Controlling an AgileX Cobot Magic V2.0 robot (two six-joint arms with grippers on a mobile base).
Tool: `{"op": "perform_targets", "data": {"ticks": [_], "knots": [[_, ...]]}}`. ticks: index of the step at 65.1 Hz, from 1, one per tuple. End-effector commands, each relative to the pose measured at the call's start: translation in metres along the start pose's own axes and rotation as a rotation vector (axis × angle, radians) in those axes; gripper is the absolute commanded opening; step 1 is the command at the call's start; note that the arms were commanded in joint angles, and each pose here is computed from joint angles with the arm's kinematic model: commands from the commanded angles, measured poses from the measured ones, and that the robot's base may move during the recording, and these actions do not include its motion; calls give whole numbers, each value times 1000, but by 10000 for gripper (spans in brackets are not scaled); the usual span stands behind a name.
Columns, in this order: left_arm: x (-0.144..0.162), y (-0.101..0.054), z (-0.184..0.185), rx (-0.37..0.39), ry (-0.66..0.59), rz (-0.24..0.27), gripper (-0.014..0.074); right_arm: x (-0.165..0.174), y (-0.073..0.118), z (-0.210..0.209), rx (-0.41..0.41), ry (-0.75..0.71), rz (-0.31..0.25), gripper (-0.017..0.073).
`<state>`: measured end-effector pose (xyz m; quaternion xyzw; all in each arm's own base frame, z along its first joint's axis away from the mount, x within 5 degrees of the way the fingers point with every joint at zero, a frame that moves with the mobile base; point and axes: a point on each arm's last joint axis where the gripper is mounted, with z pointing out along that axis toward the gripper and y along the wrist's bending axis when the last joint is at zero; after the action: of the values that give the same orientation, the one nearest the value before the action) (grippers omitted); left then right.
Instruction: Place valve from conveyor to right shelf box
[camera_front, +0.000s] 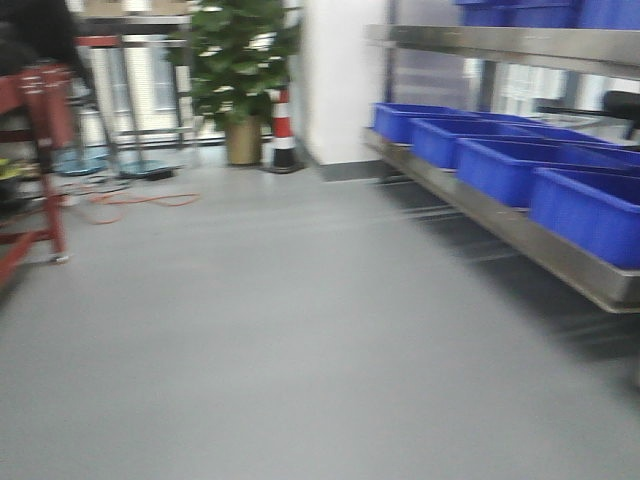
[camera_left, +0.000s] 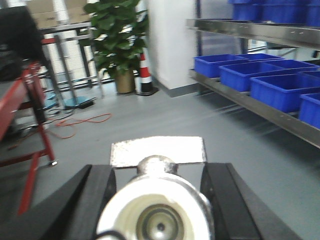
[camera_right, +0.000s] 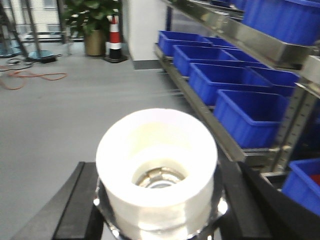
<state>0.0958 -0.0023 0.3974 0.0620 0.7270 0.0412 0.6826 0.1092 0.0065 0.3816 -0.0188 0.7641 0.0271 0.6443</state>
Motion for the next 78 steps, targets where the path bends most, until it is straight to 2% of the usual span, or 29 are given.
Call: {"op": "perform_targets", "data": {"ticks": [1,78], "knots": [[-8,1,-3,-6,-69,-12,-111,-13,-1,-5,8,-103,-6,-154],[-8,1,-3,-6,-69,-12,-111,-13,-1,-5,8,-103,-6,-154]]}}
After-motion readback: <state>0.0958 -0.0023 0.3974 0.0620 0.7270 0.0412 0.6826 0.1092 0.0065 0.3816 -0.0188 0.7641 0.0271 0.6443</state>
